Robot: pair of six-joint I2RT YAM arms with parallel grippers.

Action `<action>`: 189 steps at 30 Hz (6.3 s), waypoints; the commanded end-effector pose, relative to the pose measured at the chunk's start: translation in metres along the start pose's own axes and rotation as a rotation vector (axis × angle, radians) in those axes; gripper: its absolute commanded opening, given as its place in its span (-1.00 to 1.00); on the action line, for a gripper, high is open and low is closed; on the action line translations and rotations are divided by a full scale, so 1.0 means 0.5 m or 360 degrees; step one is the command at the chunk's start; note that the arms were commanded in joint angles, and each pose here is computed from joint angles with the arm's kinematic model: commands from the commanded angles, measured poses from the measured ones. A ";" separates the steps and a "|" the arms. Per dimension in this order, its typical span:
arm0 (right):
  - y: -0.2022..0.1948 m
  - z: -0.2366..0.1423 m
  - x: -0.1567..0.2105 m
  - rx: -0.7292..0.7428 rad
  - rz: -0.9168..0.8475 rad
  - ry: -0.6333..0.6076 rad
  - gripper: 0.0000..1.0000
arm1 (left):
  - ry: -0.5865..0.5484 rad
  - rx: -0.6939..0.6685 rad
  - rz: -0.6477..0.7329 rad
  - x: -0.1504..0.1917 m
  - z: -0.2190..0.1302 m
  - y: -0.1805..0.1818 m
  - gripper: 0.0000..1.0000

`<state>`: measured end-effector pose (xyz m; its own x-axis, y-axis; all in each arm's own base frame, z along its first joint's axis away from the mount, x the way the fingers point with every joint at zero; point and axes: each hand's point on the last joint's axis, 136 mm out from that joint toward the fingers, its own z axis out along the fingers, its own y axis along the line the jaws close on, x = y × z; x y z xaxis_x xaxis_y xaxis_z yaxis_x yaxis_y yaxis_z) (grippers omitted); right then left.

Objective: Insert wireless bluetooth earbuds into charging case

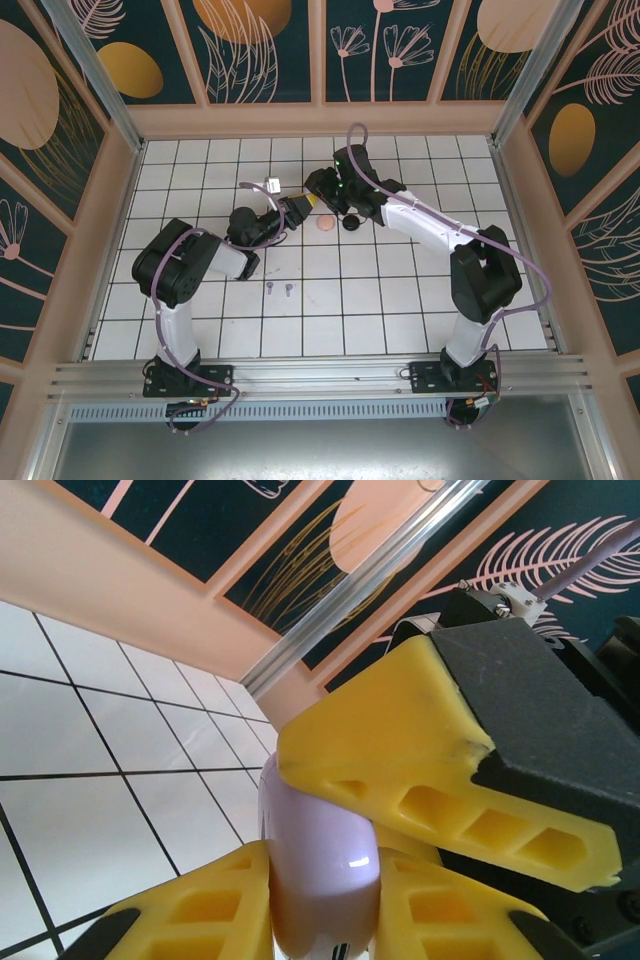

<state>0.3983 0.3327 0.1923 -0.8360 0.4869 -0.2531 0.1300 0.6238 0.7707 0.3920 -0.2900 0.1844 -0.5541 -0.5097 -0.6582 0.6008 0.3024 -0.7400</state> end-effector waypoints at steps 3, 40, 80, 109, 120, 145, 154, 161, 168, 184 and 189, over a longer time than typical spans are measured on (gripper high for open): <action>0.038 -0.032 0.001 -0.0130 0.0009 0.0001 -0.22 | -0.0064 0.0105 0.0023 -0.019 0.009 -0.028 -0.94; -0.013 -0.288 0.003 -0.0551 -0.1034 -0.0166 0.48 | 0.0612 0.0504 0.0301 0.031 0.012 -0.187 -1.00; -0.109 -0.245 -0.026 -0.0472 -0.0858 -0.0134 0.18 | 0.0584 0.0590 0.0302 0.018 -0.002 -0.225 -1.00; 0.007 -0.238 0.000 -0.0712 -0.1085 -0.0056 -0.10 | 0.0591 0.0638 0.0203 0.019 0.004 -0.231 -1.00; 0.007 -0.225 0.005 -0.0701 -0.1089 -0.0035 -0.27 | 0.0590 0.0644 0.0189 0.018 0.006 -0.232 -1.00; 0.025 -0.220 -0.005 -0.0698 -0.1076 -0.0056 -1.00 | 0.0584 0.0617 0.0151 0.023 0.008 -0.220 -0.74; -0.005 -0.223 -0.037 -0.0460 -0.1088 -0.0149 -1.00 | 0.0493 0.0411 0.0218 0.011 0.021 -0.177 0.11; -0.037 -0.227 -0.058 -0.0203 -0.1240 -0.0171 -1.00 | 0.0655 0.0258 0.0450 0.005 0.016 -0.156 0.34; -0.058 -0.224 -0.066 0.0008 -0.1479 -0.0134 -1.00 | 0.1015 0.0189 0.0645 0.026 0.013 -0.131 0.43; -0.064 -0.188 -0.011 0.0149 -0.1842 0.0046 -1.00 | 0.1423 0.0325 0.0692 0.050 -0.007 -0.137 0.41; -0.056 -0.180 0.004 0.0132 -0.1869 0.0068 -1.00 | 0.1470 0.0339 0.0677 0.056 -0.006 -0.130 0.39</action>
<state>0.3427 0.2555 0.2099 -0.5223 -0.4131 -0.7460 -0.6795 0.7302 0.0713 0.3425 -0.3242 0.2171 -0.4463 0.4217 -0.7893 0.8934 0.1587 -0.4203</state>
